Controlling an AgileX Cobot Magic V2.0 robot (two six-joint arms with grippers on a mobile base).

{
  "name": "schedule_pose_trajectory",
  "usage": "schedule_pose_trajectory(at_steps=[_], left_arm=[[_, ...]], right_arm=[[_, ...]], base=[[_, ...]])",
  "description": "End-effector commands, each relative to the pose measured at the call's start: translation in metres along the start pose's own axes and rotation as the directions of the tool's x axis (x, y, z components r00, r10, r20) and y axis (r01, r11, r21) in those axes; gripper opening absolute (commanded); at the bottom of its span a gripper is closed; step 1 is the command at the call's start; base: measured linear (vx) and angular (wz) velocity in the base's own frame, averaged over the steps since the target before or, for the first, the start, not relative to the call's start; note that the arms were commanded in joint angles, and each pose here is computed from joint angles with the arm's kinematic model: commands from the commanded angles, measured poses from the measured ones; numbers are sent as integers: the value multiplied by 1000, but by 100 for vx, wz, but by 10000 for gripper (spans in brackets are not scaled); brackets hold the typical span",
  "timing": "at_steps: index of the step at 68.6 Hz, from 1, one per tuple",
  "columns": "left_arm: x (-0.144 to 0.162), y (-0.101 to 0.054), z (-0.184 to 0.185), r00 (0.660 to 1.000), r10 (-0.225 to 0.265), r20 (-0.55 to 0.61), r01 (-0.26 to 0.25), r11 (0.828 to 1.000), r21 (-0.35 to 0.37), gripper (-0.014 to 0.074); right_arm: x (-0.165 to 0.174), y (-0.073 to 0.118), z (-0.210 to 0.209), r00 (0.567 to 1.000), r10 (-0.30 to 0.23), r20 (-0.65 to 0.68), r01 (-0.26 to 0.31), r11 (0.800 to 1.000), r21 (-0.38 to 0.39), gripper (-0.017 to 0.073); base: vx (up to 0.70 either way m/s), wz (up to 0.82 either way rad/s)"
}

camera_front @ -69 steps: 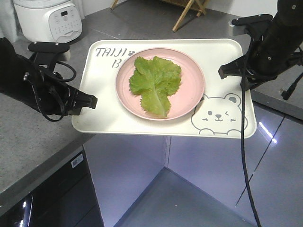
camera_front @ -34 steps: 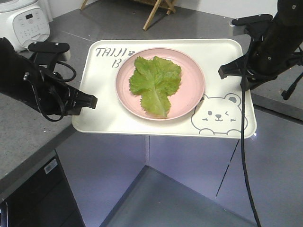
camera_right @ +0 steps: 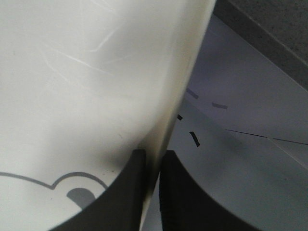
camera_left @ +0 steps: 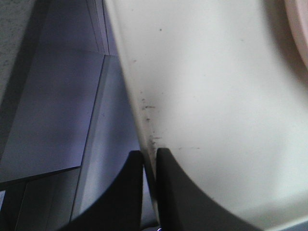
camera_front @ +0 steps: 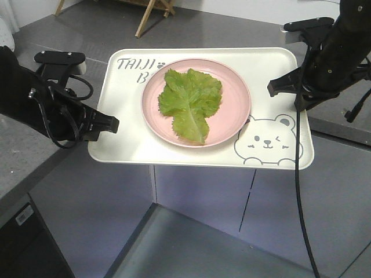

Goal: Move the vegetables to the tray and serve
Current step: 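Keep holding the tray with both grippers while the base turns and drives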

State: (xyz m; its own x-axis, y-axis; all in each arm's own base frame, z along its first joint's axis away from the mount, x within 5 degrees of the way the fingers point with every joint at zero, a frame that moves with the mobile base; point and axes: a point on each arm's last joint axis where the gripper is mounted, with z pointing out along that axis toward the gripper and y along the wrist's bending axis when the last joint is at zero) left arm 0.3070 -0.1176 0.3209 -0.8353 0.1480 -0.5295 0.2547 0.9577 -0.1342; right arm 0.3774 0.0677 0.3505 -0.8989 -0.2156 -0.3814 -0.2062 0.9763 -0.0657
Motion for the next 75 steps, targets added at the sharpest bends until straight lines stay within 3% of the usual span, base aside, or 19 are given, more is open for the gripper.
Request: schedule_pose_trajectory(at_steps=[1, 75], left_arm=[[-16, -16, -26, 982, -25, 187, 6, 995, 102, -6], [-16, -16, -26, 982, -25, 187, 6, 995, 102, -6]], right_arm=[[2, 13, -31, 997, -19, 73, 25, 995, -93, 25], [1, 13, -31, 997, -19, 73, 25, 995, -93, 25]], base=[[-1, -22], [-1, -22]])
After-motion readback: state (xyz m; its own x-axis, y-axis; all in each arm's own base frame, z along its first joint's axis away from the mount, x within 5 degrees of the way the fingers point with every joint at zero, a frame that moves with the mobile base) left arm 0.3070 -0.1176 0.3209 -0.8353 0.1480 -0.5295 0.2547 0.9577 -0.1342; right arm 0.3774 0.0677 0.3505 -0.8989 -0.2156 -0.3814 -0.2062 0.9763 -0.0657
